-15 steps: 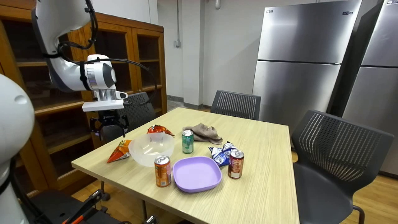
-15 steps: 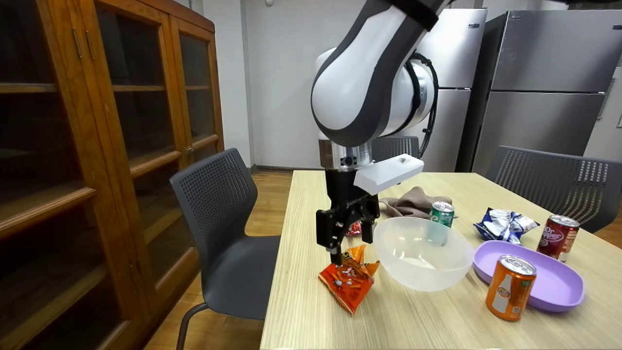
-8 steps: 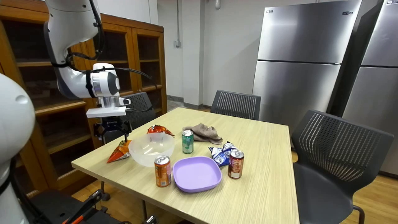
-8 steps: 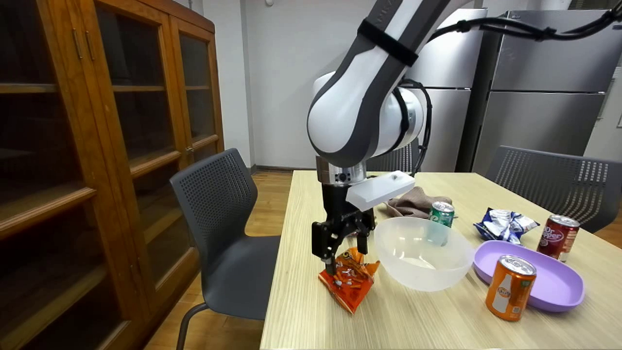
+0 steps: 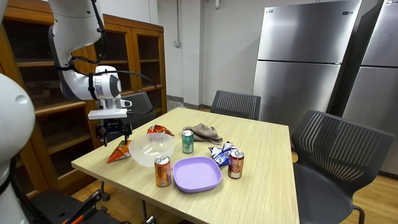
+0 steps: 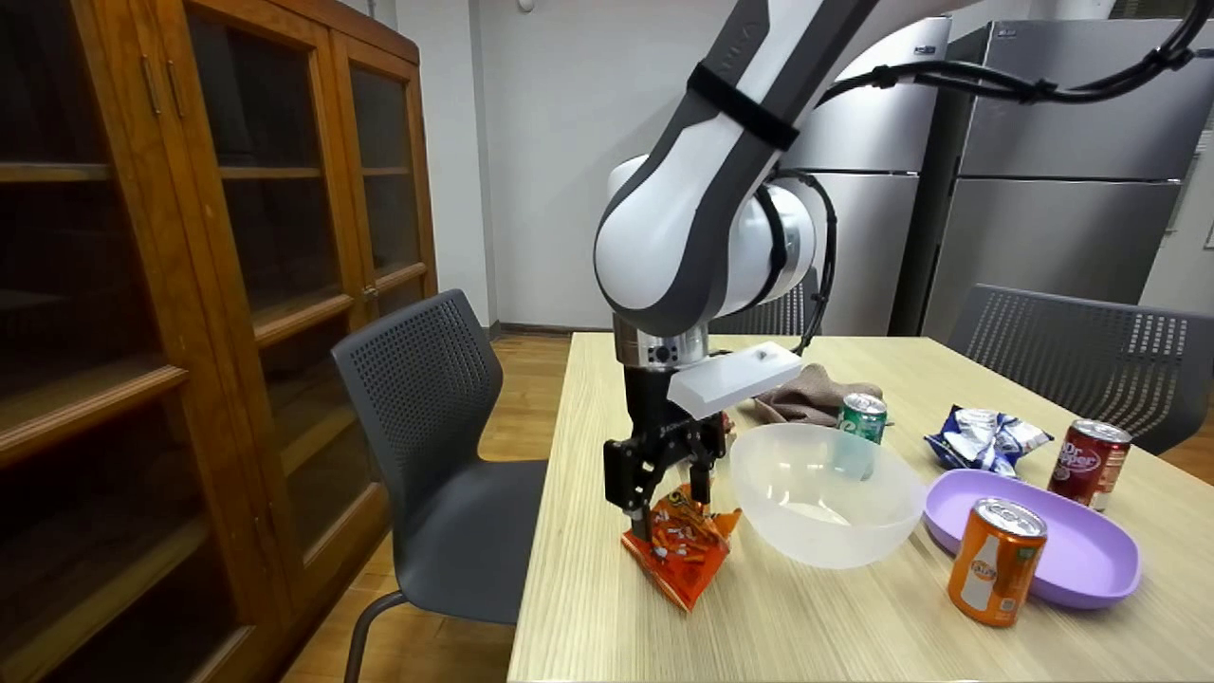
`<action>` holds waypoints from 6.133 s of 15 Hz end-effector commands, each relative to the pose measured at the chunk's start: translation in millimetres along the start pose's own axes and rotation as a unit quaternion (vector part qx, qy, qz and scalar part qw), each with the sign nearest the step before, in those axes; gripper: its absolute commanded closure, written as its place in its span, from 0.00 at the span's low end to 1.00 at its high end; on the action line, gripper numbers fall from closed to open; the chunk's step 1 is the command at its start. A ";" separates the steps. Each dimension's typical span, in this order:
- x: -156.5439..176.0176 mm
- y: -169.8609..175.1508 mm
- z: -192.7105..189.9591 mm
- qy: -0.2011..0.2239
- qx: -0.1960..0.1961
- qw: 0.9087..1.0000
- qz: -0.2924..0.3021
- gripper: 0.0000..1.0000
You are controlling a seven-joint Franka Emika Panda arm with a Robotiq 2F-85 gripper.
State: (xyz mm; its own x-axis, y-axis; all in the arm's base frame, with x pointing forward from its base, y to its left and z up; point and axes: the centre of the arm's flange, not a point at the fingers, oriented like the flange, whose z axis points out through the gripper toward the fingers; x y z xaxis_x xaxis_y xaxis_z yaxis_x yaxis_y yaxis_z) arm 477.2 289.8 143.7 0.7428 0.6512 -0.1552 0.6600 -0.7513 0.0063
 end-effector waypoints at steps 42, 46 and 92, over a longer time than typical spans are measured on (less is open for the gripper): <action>-109.3 98.2 -104.3 0.077 -0.033 0.987 0.138 1.00; -127.7 111.7 -90.3 0.076 -0.016 0.983 0.165 1.00; -114.4 158.0 -17.4 0.062 0.029 0.965 0.255 0.76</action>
State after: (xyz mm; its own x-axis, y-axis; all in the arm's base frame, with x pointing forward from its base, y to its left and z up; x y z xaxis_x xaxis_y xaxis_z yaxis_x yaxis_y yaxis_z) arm 494.8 91.5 180.3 0.9753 0.2181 -0.0349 0.2185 -0.9758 0.0071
